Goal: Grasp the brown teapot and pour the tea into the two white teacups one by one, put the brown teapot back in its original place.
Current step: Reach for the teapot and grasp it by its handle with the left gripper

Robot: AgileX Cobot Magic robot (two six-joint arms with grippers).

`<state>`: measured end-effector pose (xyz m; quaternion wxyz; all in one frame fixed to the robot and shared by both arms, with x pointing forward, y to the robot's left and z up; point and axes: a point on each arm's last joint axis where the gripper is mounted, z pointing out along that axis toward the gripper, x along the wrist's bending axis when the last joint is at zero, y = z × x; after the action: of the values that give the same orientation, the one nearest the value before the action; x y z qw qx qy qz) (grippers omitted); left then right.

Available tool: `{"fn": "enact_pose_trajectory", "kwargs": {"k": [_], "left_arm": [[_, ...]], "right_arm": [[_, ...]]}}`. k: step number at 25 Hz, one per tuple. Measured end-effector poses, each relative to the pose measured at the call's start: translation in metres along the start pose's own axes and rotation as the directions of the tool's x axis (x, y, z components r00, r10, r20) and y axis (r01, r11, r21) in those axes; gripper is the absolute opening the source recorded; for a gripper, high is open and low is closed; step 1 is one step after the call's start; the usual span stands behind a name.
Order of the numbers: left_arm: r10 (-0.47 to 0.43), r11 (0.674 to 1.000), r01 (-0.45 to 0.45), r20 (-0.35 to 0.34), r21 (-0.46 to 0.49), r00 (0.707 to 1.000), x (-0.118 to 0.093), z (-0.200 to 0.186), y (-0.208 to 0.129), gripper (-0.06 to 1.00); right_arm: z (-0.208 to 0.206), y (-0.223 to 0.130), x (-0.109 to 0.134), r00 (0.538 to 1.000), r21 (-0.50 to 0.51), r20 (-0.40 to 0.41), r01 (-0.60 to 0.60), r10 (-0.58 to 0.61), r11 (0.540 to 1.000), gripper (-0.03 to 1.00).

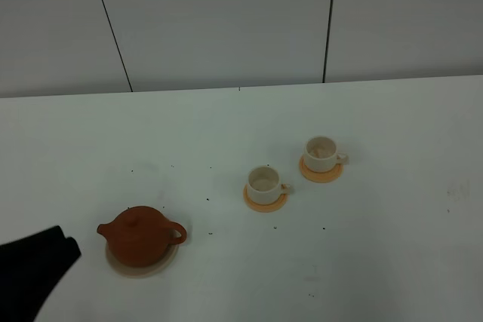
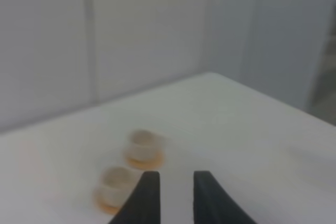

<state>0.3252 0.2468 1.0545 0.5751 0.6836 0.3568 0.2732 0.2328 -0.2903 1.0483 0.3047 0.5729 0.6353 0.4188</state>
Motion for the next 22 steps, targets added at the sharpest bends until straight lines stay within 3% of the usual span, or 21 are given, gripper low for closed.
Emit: {"fn": "enact_pose_trajectory", "kwargs": {"k": [3, 5, 7, 9, 11, 14, 17, 22], "left_arm": [[0.033, 0.996, -0.024, -0.113, 0.082, 0.993, 0.008, -0.009, 0.019, 0.23], [0.061, 0.981, -0.017, -0.225, 0.192, 0.972, 0.018, -0.017, 0.028, 0.23], [0.022, 0.948, 0.094, -0.357, 0.305, 0.934, 0.029, -0.024, 0.032, 0.23], [0.023, 0.892, 0.203, -0.491, 0.404, 0.871, 0.043, -0.03, 0.034, 0.23], [-0.008, 0.846, 0.314, -0.578, 0.432, 0.816, 0.053, -0.03, 0.036, 0.23], [-0.086, 0.816, 0.402, -0.601, 0.415, 0.795, 0.061, -0.018, 0.038, 0.23], [-0.223, 0.809, 0.467, -0.548, 0.357, 0.806, 0.065, 0.005, 0.04, 0.23], [-0.365, 0.79, 0.527, -0.451, 0.314, 0.815, 0.079, 0.047, 0.036, 0.23]], "right_arm": [[0.0, 0.0, 0.0, 1.0, 0.0, 0.001, -0.001, 0.001, 1.0, 0.12], [0.0, 0.0, 0.0, 1.0, 0.0, 0.001, -0.001, 0.001, 1.0, 0.13], [0.0, 0.0, 0.0, 1.0, 0.0, 0.001, -0.001, 0.001, 1.0, 0.13], [0.0, 0.0, 0.0, 1.0, 0.0, 0.001, -0.001, 0.001, 1.0, 0.13], [0.0, 0.0, 0.0, 1.0, 0.0, 0.001, -0.001, 0.001, 1.0, 0.14], [0.0, 0.0, 0.0, 1.0, 0.0, 0.001, -0.001, 0.001, 1.0, 0.14], [0.0, 0.0, 0.0, 1.0, 0.0, 0.001, -0.001, 0.001, 1.0, 0.14], [0.0, 0.0, 0.0, 1.0, 0.0, 0.001, -0.001, 0.001, 1.0, 0.15]]}}
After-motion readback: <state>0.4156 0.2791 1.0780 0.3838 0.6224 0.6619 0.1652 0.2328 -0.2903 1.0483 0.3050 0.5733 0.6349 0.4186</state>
